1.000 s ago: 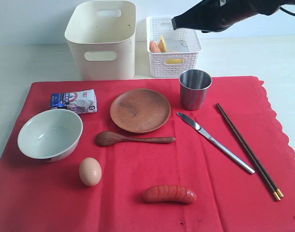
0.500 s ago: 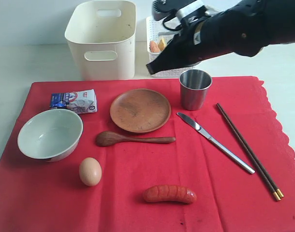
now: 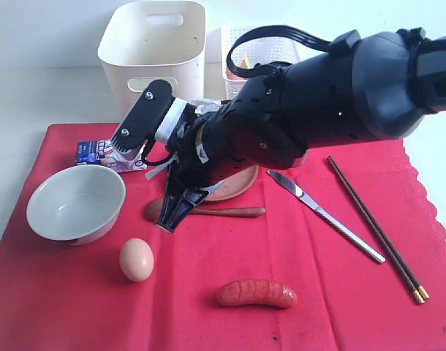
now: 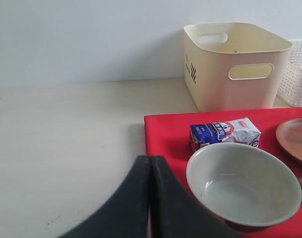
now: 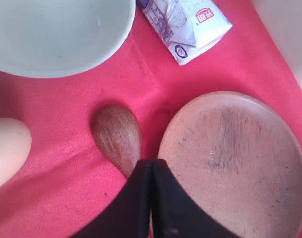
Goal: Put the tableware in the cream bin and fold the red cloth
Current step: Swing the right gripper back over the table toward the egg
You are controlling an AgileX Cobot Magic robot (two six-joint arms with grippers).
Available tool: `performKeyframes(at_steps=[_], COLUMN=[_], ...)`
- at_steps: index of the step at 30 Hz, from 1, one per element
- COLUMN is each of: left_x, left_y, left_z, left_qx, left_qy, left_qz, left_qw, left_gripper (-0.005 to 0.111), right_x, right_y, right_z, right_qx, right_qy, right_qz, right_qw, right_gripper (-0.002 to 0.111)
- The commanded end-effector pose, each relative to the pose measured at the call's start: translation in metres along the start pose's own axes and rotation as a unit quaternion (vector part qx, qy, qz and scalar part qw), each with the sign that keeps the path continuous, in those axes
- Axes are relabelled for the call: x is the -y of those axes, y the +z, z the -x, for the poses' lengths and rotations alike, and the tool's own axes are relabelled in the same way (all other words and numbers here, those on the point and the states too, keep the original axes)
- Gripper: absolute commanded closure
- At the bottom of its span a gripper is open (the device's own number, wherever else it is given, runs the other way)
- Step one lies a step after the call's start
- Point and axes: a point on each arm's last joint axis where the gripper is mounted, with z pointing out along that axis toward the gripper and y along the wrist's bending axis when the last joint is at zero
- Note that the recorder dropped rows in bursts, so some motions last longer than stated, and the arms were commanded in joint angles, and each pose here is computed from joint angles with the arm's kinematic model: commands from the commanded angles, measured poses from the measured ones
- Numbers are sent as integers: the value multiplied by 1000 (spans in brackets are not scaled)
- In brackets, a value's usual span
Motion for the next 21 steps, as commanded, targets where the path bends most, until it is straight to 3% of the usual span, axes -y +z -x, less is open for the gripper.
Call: performKeyframes(at_steps=[1, 21], left_x=[0, 0], left_y=[-1, -1], left_z=[1, 1], left_qx=[5, 5], left_qy=[-6, -6], left_qz=[-1, -1], left_qw=[1000, 1000], left_gripper=[106, 106], right_x=[-2, -4], right_y=[2, 2], right_z=[-2, -1], right_qx=[-5, -1], right_qy=[-3, 26], right_qz=[4, 11], right_qw=[1000, 1000], right_gripper=[108, 108])
